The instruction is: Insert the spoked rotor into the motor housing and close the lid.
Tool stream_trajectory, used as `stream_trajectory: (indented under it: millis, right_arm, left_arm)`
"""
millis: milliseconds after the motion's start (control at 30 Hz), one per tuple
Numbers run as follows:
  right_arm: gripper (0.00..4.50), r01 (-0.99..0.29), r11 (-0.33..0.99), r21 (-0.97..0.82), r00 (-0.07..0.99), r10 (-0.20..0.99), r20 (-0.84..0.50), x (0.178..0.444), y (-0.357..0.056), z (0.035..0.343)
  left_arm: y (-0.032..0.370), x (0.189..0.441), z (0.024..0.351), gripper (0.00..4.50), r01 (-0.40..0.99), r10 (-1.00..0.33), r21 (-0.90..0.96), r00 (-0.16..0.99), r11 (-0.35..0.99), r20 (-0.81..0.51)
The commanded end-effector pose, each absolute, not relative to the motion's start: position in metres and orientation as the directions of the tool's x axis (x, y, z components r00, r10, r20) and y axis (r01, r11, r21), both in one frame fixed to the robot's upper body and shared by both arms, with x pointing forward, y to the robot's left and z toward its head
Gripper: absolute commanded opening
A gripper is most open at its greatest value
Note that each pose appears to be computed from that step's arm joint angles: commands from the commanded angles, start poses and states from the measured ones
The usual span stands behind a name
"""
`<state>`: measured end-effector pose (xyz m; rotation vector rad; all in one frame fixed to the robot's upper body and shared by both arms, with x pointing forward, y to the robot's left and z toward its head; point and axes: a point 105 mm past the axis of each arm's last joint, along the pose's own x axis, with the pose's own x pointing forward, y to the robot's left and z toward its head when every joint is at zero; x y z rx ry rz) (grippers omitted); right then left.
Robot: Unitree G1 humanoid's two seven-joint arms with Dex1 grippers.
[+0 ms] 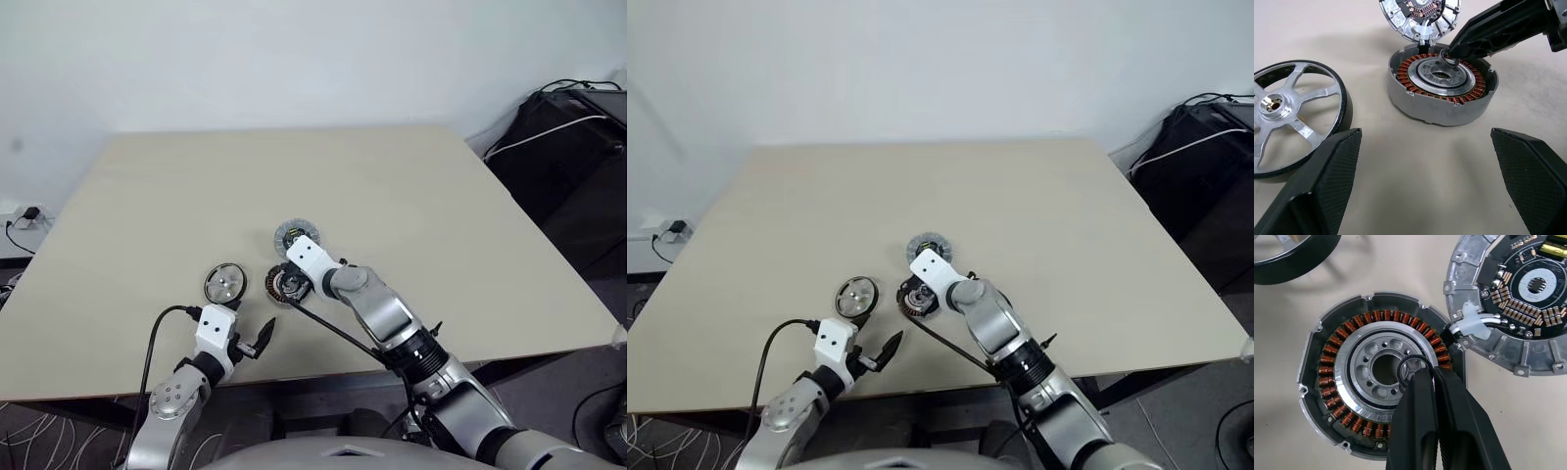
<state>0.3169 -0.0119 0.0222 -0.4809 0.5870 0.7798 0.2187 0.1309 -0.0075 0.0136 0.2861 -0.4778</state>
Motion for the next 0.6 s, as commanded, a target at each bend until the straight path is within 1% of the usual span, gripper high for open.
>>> stream_trajectory:
  millis: [33, 133, 400, 600]
  right_arm:
    - [0.01, -0.774, 0.605, -0.188, 0.564, 0.522, -0.64, 0.319, -0.007, 0.031]
    - [0.01, -0.779, 0.607, -0.155, 0.549, 0.542, -0.637, 0.318, -0.003, 0.035]
    - [0.01, -0.793, 0.588, -0.16, 0.54, 0.557, -0.631, 0.32, 0.001, 0.041]
    - [0.01, -0.806, 0.568, -0.166, 0.523, 0.553, -0.649, 0.317, 0.003, 0.036]
  left_arm:
    - [0.129, 0.222, 0.002, 4.5, 0.458, -0.455, -0.044, 0.859, 0.888, -0.237]
    - [0.129, 0.222, 0.002, 4.5, 0.456, -0.453, -0.044, 0.859, 0.889, -0.237]
    - [0.129, 0.223, 0.002, 4.5, 0.451, -0.449, -0.046, 0.862, 0.891, -0.236]
    - [0.129, 0.223, 0.001, 4.5, 0.447, -0.445, -0.049, 0.864, 0.893, -0.235]
